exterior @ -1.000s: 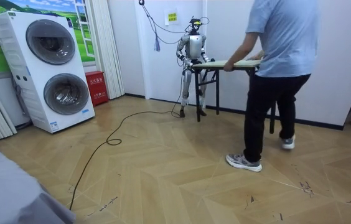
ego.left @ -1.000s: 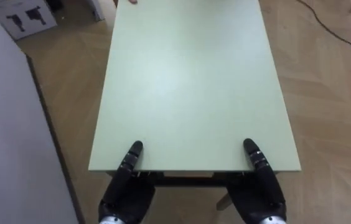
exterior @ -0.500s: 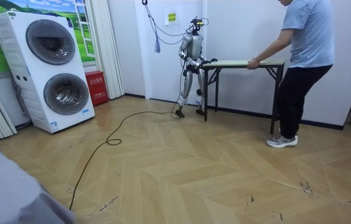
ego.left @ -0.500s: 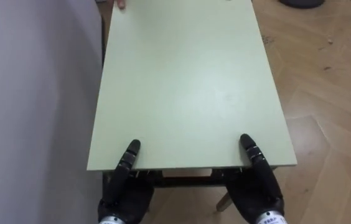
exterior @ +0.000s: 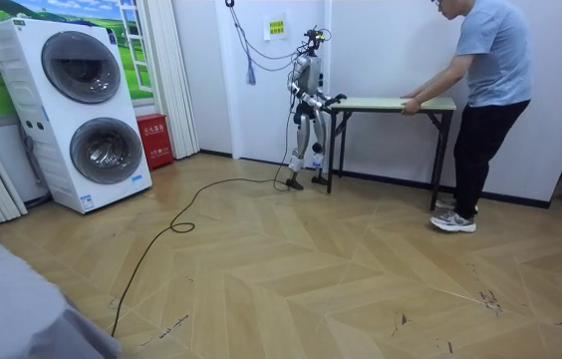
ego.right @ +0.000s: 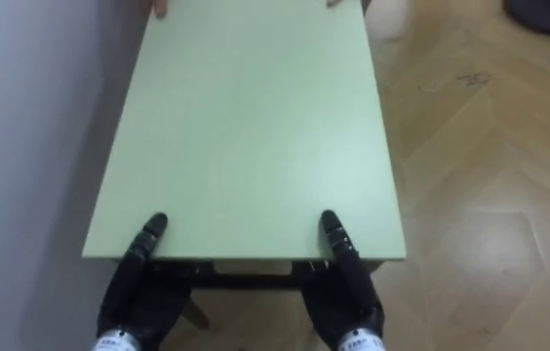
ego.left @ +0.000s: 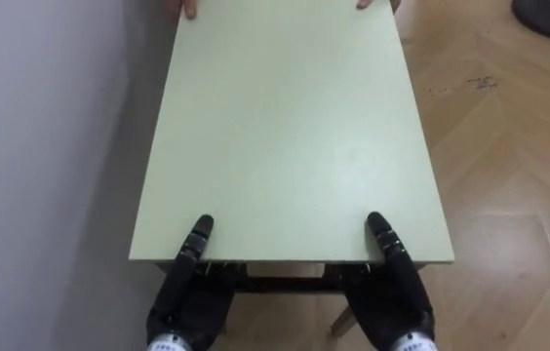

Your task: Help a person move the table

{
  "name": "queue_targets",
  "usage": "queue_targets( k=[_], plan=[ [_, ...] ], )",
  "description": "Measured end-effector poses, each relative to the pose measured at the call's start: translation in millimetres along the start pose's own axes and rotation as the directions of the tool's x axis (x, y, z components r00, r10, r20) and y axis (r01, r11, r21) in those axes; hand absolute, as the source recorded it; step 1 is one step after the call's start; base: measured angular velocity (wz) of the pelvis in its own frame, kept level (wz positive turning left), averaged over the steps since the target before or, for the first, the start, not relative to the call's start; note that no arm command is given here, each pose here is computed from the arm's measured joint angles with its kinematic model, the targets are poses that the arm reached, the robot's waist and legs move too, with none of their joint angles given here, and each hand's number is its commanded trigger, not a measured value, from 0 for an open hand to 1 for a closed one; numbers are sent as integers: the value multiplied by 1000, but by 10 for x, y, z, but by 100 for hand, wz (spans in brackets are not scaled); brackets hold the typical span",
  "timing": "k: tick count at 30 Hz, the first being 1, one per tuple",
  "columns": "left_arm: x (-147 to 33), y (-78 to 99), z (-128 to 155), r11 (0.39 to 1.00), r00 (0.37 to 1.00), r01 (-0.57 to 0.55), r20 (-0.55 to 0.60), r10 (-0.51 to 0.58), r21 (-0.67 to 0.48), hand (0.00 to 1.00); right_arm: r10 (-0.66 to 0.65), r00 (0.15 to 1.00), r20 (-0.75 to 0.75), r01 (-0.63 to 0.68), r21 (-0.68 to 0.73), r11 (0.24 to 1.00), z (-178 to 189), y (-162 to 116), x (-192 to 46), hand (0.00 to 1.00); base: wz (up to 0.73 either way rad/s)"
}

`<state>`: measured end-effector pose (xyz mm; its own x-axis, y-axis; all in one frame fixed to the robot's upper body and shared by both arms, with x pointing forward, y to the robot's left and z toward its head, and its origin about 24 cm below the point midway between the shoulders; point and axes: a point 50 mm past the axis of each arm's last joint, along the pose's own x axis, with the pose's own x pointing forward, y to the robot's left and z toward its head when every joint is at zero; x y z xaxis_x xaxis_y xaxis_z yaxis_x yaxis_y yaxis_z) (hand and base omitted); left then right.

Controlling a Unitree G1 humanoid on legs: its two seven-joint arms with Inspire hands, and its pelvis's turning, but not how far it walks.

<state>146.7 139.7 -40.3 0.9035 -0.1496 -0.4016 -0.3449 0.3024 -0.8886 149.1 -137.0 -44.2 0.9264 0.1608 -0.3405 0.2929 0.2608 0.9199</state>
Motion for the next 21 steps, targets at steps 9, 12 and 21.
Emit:
queue_targets(
  k=[9, 12, 21],
  plan=[
    [3, 5, -39, 1000, 1000, -16, -23, 16, 3, 100, -9, 1000, 0, 9, -14, 1000, 61, -19, -3, 100, -2],
    [2, 26, -45, 1000, 999, -25, -26, 25, 7, 100, -21, 1000, -1, 21, -12, 1000, 53, -45, -10, 100, -6],
    [-6, 89, -87, 999, 998, -48, -50, 49, 11, 100, -43, 999, 1, 43, -20, 999, 64, -106, -34, 100, -13]
  ],
)
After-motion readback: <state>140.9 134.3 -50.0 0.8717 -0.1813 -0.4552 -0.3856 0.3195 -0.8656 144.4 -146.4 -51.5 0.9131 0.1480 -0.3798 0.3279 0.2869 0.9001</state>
